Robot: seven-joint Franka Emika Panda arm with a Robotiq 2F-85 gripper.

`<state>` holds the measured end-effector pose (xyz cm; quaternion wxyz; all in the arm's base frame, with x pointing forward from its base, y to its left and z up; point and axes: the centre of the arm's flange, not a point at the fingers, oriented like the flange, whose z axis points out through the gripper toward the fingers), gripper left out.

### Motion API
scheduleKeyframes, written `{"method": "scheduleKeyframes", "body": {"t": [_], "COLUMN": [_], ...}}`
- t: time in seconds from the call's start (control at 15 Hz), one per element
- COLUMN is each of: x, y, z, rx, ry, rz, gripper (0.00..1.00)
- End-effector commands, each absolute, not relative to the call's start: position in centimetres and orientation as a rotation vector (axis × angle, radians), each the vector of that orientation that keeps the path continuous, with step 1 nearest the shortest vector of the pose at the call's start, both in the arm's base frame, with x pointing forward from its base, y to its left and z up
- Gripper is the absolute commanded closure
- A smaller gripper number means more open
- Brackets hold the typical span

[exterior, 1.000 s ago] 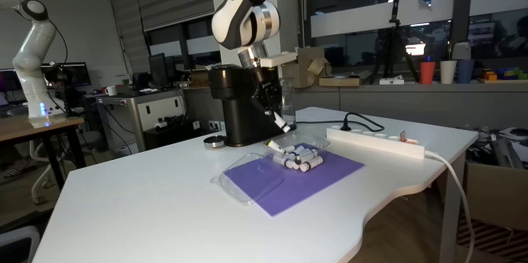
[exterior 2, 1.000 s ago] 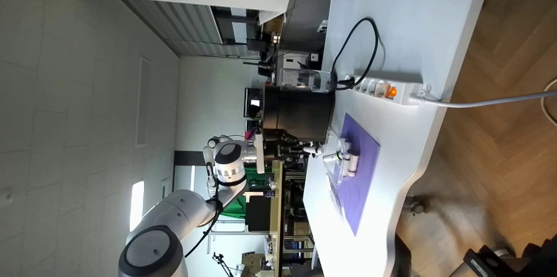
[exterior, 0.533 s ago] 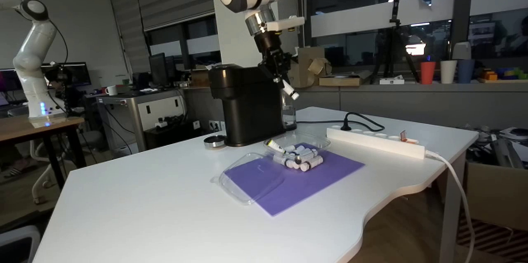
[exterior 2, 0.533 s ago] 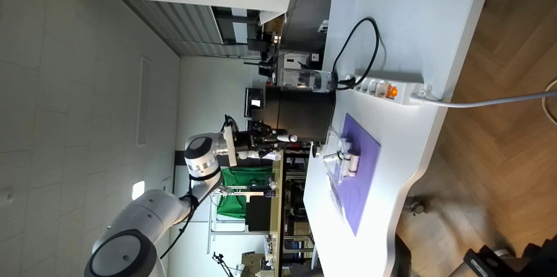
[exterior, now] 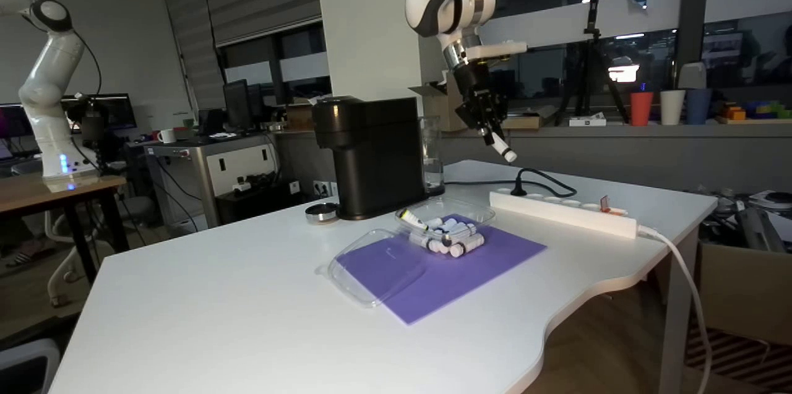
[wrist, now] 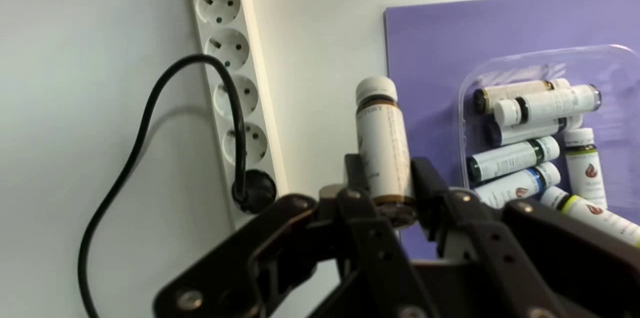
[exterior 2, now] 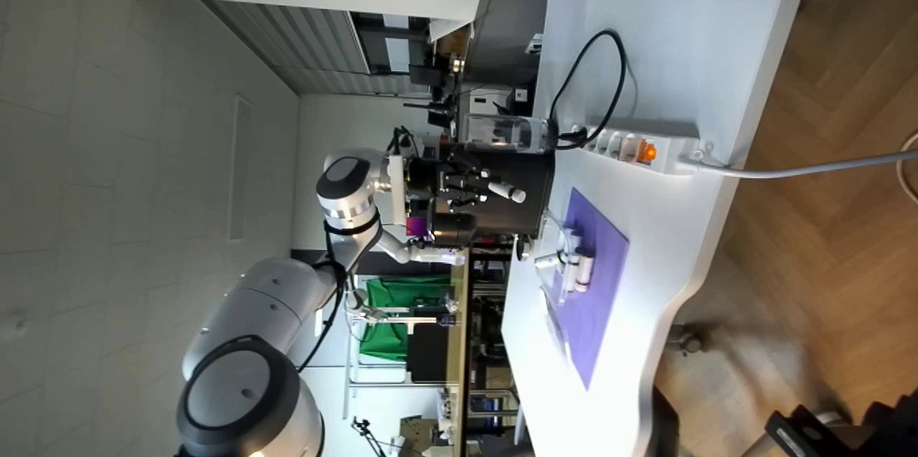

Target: Remove one bottle from the clear box

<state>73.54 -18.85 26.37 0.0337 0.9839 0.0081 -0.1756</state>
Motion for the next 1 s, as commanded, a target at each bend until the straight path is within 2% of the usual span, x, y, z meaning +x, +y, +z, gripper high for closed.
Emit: {"method": "scheduleKeyframes", "body": {"t": [0.0,0.53,0.6,0.93], "x": [78.8,78.3,71.9,72.0], "y": [-21.2,-22.3,-20.6,-20.8], "z": [23.6,16.6,16.6,16.1], "rx": [3.022,2.916,2.95,2.937], "ry": [-0.107,-0.135,-0.063,-0.08], "rz": [-0.652,-0.757,-0.758,-0.75], "gripper": [0.93,0.93,0.73,0.73]}}
